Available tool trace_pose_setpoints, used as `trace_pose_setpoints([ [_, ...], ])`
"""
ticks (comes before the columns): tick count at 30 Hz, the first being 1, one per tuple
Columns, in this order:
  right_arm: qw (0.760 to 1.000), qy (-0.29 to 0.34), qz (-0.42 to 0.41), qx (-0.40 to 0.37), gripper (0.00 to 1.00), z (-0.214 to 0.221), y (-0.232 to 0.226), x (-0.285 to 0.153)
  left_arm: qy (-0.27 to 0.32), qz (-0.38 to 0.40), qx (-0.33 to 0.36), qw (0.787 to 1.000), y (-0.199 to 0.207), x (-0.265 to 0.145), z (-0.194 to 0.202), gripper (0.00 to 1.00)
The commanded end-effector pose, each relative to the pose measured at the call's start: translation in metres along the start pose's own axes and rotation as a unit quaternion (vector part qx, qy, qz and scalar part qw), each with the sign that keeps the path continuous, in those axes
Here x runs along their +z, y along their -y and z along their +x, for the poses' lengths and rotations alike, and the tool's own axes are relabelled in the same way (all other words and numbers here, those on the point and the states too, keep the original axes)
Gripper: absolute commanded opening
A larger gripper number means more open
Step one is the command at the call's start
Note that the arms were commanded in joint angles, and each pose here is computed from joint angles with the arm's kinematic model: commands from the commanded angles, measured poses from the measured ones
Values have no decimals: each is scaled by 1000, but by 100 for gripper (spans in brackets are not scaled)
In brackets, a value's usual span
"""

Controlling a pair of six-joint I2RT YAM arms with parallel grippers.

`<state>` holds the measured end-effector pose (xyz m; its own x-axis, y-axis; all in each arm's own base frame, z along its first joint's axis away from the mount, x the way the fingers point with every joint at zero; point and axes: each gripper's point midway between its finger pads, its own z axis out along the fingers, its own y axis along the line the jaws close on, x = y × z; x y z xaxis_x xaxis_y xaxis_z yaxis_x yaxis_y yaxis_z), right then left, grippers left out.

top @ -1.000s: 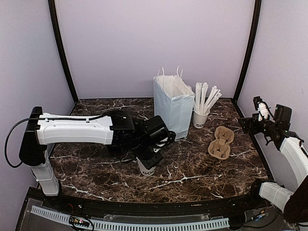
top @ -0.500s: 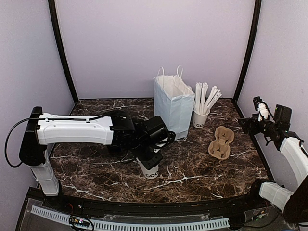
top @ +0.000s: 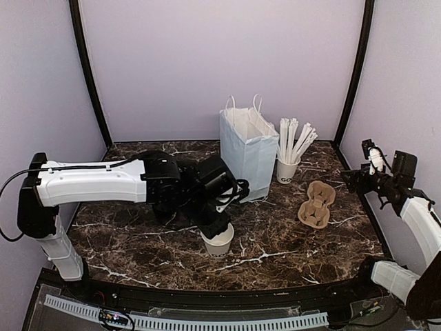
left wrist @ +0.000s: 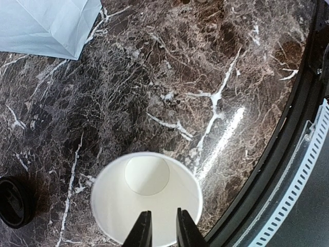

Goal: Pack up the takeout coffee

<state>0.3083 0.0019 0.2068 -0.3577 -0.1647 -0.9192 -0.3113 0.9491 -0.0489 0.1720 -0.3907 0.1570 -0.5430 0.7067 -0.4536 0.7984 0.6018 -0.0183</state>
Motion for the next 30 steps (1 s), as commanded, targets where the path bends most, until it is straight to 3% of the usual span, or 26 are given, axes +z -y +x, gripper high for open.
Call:
trace_pose_setpoints([
  [1, 1000, 18, 3, -13, 97, -7, 1, -1, 47, 33, 13, 998, 9, -34, -13, 20],
  [7, 1000, 19, 2, -14, 98, -8, 1, -2, 67, -49, -30, 996, -35, -47, -10, 37],
  [11, 1000, 19, 1, -14, 97, -8, 0, -2, 50, -84, -121, 988, -103, -44, 7, 38],
  [15, 1000, 18, 1, -14, 98, -7, 1, -1, 20, -120, -148, 981, -147, -36, 28, 43],
  [20, 1000, 17, 0, -14, 97, -6, 0, -1, -22, -104, -149, 983, -174, -21, 41, 57],
  [30, 1000, 15, 1, -15, 98, -5, 0, 0, -140, -92, -202, 965, -212, 18, 82, 63],
])
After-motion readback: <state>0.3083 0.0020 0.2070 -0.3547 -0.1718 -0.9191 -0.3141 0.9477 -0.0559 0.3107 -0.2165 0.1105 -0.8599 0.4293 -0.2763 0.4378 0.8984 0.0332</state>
